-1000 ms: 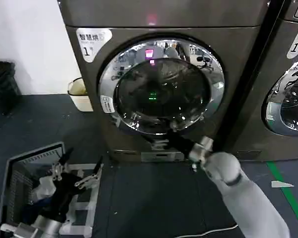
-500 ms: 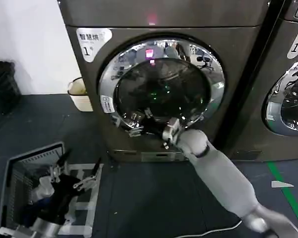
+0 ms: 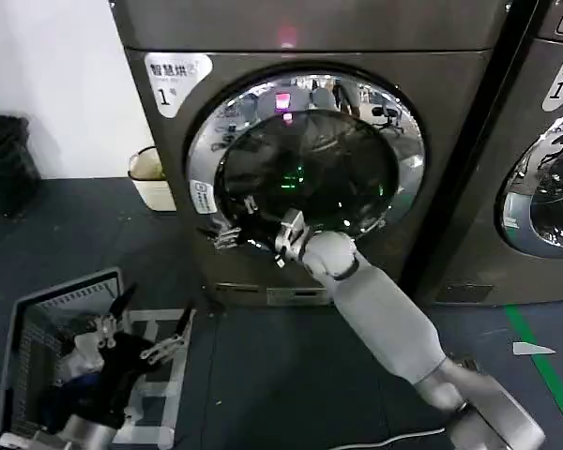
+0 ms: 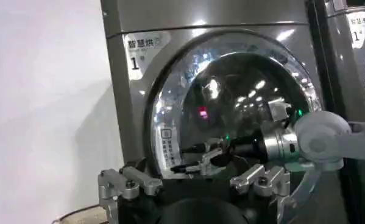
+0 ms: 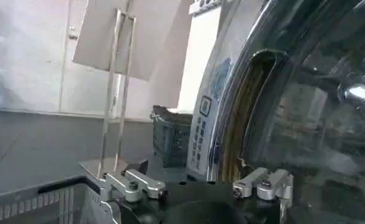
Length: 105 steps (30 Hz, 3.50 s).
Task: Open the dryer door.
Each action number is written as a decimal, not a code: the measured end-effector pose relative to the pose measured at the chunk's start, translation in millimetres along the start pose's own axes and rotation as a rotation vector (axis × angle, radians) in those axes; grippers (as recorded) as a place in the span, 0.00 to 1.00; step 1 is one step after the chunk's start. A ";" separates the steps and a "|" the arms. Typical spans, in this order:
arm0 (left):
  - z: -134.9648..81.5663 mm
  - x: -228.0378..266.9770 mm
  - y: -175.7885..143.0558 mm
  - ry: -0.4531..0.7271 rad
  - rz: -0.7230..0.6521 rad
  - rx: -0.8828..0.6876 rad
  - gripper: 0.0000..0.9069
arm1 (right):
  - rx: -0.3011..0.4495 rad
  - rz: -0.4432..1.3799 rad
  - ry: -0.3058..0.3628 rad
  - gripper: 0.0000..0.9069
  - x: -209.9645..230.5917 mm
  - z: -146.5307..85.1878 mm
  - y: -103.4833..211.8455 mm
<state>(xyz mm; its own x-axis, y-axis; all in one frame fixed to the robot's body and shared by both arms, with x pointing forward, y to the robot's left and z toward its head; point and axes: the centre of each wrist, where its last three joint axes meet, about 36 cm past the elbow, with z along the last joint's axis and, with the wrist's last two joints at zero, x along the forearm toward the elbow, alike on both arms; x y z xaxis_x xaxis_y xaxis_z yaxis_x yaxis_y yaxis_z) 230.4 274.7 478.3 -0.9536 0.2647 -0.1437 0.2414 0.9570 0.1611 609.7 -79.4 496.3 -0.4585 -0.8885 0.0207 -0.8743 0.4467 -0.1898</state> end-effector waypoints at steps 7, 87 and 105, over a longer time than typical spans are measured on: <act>-0.8 -0.5 -0.4 -0.004 0.001 0.000 1.00 | -0.049 -0.039 -0.038 1.00 -8.9 -2.4 -1.0; -16.6 -114.0 118.4 -0.082 0.455 0.249 1.00 | -0.087 -0.711 -0.013 1.00 252.3 45.2 -9.2; 9.4 -167.2 77.0 -0.058 0.652 0.288 1.00 | -0.132 -0.318 0.004 1.00 408.2 63.2 -19.1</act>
<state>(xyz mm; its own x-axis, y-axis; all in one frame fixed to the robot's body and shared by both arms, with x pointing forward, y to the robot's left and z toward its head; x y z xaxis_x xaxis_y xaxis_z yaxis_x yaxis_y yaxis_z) 410.1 305.3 505.5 -0.5897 0.7918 -0.1592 0.8046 0.5930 -0.0314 449.3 -457.2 446.3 -0.1598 -0.9851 0.0629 -0.9866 0.1571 -0.0449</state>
